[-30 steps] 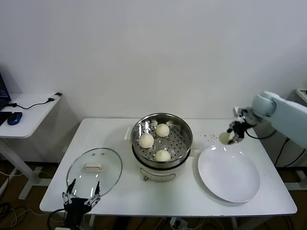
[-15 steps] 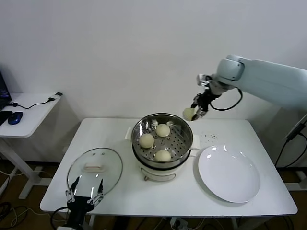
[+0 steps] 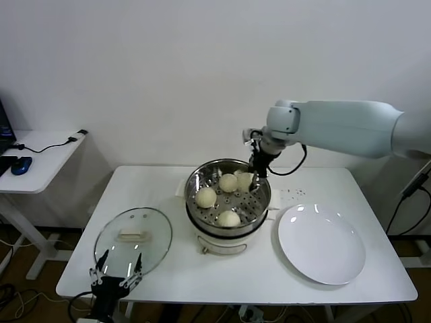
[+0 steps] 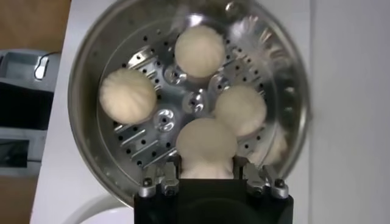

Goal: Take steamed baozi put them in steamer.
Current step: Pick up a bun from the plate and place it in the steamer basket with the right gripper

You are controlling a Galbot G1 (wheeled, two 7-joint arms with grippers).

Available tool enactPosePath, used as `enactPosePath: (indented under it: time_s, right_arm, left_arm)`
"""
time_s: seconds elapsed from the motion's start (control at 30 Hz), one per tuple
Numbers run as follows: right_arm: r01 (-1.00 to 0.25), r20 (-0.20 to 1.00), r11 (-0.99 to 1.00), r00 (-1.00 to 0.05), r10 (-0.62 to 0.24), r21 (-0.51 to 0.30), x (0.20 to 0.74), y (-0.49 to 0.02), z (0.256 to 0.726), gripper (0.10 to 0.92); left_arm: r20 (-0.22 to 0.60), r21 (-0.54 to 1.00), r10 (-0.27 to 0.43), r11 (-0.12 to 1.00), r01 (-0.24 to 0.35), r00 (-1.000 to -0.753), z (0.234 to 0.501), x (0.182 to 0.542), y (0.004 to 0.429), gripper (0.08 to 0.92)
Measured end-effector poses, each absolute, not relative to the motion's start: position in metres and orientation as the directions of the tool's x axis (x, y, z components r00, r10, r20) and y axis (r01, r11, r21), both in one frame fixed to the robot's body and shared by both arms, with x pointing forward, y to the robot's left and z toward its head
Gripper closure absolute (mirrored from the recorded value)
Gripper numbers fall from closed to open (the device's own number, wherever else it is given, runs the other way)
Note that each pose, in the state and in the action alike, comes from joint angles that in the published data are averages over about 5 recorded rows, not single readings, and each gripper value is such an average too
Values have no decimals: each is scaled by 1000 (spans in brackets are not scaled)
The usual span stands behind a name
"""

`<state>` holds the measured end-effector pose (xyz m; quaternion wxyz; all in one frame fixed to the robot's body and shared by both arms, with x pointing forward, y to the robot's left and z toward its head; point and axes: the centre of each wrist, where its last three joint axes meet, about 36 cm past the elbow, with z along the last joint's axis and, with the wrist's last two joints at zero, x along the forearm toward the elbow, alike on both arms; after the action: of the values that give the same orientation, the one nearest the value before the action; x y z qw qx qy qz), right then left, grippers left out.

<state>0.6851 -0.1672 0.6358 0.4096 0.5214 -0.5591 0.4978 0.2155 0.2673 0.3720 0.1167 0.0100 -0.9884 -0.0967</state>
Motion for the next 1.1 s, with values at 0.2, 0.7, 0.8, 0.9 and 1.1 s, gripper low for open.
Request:
enactPosePath:
  time_s: [0.2, 0.7, 0.8, 0.9, 1.1]
  right_arm:
    - [-993, 984, -46, -101, -144, -109, 684, -159, 611, 462]
    - [-995, 988, -33, -93, -127, -98, 688, -148, 581, 275]
    - [-995, 987, -28, -92, -135, -97, 689, -148, 583, 217]
    - [-995, 986, -24, -91, -142, -96, 690, -150, 588, 202]
    - [-995, 981, -15, -98, -165, -102, 692, -161, 606, 200]
  left_arm:
    - [236, 193, -43, 981, 3, -971, 368, 217, 269, 177]
    - [242, 195, -48, 981, 0, -969, 365, 220, 270, 177]
    - [242, 195, -47, 981, 1, -969, 365, 220, 270, 177]
    - [241, 195, -46, 981, 2, -969, 365, 220, 269, 177]
    - [238, 199, -43, 980, 5, -970, 366, 220, 269, 177]
